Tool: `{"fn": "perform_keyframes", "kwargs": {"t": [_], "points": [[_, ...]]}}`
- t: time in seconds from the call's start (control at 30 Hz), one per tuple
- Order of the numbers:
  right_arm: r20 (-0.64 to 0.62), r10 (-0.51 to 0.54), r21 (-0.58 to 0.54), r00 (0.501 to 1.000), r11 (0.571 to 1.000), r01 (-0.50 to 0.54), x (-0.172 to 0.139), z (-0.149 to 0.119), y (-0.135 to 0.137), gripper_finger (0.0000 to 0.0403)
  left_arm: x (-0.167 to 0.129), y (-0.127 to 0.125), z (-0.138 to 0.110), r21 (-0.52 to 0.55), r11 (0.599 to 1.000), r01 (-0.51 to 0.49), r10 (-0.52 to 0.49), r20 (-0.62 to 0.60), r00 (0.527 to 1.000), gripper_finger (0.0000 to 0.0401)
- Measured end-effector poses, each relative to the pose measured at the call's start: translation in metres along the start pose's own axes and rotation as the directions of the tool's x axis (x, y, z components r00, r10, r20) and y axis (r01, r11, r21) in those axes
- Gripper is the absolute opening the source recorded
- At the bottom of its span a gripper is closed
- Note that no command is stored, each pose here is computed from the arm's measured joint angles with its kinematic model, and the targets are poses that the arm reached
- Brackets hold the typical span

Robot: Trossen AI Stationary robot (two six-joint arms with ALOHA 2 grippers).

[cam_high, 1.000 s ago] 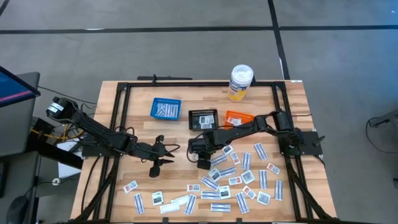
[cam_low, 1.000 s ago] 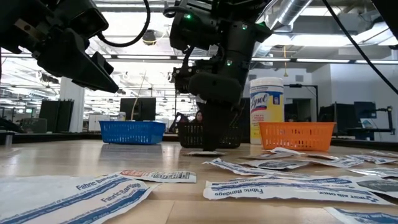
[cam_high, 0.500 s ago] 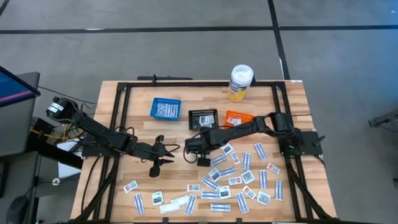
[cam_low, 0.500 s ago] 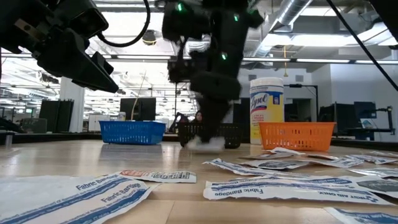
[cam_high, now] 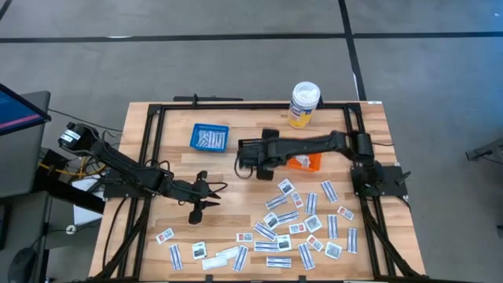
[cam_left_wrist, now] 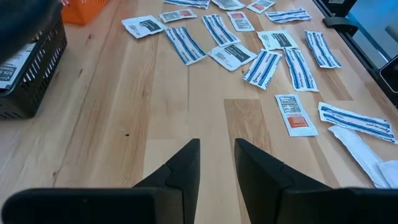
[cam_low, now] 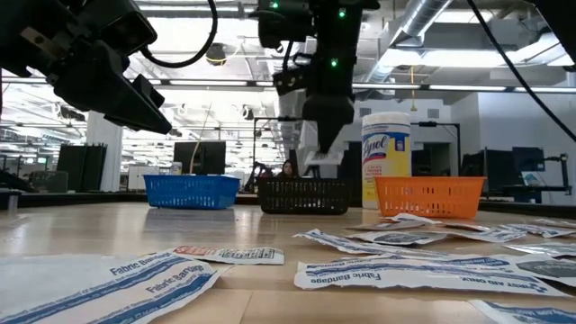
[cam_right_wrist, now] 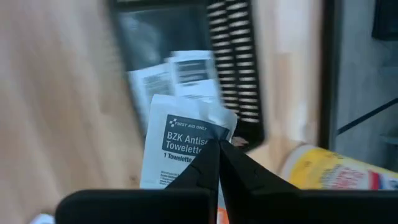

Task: Pick & Place First Aid Supplies
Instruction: Put the towelette pack into the black bin

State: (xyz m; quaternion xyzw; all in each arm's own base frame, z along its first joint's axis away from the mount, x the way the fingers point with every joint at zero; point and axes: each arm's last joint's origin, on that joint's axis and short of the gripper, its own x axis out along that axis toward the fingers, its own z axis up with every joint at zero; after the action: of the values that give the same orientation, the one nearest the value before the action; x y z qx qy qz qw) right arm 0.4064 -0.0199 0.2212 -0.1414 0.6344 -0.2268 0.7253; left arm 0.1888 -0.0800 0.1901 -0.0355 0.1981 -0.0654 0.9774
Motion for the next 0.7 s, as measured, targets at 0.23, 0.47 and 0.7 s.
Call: {"fn": "perform_keyframes", "kwargs": {"t": [0.23, 0.47, 0.7], "points": [[0.061, 0.026, 0.061, 0.998, 0.998, -0.030, -0.036, -0.014, -0.037, 0.0001, 0.000, 0.000, 0.001, -0.002, 1.000, 0.001, -0.001, 0.007, 1.000, 0.0100], [0.304, -0.027, 0.120, 0.952, 0.993, -0.010, -0.046, -0.034, -0.006, 0.0001, 0.000, 0.005, 0.016, -0.067, 0.993, -0.099, 0.109, 0.168, 0.980, 0.0100], [0.517, -0.144, 0.059, 0.844, 0.989, 0.133, -0.010, -0.045, 0.047, 0.0001, 0.000, 0.030, 0.032, -0.174, 0.961, -0.214, 0.258, 0.292, 0.921, 0.0100]]}}
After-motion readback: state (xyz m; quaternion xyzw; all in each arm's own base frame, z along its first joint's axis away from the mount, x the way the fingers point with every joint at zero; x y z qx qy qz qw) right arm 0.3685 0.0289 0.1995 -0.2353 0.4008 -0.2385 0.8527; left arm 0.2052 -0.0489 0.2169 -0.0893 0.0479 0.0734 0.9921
